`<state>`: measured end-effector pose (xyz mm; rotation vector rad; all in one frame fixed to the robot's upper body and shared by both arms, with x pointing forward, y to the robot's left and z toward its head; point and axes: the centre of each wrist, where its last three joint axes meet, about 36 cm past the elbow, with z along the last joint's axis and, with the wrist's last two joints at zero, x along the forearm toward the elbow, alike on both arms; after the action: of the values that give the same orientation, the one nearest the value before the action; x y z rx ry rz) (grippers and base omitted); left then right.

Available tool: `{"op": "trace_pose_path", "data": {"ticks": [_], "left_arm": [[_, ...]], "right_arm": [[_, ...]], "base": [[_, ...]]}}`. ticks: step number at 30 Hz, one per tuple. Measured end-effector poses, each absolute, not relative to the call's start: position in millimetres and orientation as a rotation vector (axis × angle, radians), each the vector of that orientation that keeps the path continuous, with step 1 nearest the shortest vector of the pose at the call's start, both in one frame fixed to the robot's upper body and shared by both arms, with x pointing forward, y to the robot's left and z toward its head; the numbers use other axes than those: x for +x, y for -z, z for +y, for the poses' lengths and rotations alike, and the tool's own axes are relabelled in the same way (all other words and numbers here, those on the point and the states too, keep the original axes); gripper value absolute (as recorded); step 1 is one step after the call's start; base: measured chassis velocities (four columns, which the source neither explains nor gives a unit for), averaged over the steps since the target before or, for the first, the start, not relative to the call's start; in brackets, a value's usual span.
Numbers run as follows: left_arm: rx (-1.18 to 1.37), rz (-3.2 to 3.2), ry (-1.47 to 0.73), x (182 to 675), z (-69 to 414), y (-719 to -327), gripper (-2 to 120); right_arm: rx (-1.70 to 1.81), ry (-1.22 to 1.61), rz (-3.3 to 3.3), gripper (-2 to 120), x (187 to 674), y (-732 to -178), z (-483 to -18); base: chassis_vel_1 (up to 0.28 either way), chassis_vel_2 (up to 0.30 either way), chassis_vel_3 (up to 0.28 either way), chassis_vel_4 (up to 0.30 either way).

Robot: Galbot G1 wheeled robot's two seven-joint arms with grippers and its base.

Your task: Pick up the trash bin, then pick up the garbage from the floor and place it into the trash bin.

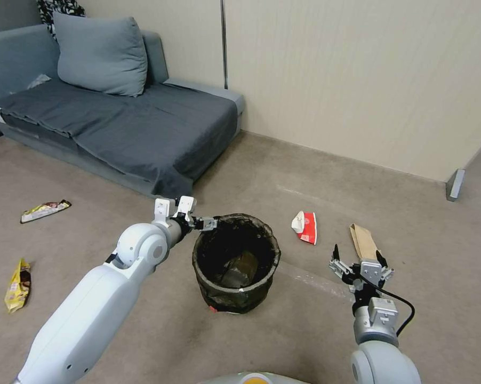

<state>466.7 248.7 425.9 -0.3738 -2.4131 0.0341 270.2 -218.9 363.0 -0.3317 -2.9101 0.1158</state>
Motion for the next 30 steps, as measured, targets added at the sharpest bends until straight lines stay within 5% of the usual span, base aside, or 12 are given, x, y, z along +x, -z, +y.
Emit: {"op": "trace_pose_path", "data": {"ticks": [19, 30], "left_arm": [[-0.239, -2.322, -0.066, 452.1, 267.9, -378.6, 100], [-0.357, -2.323, -0.078, 440.1, 252.7, -386.7, 100]], "right_arm": [[-0.324, -0.121, -2.908, 100, 271.4, -358.5, -216.9], [-0.326, -0.131, -2.902, 100, 272.2, -355.3, -215.8]], "base": [[0.000, 0.000, 0.000, 0.000], [0.000, 0.000, 0.000, 0.000]]}}
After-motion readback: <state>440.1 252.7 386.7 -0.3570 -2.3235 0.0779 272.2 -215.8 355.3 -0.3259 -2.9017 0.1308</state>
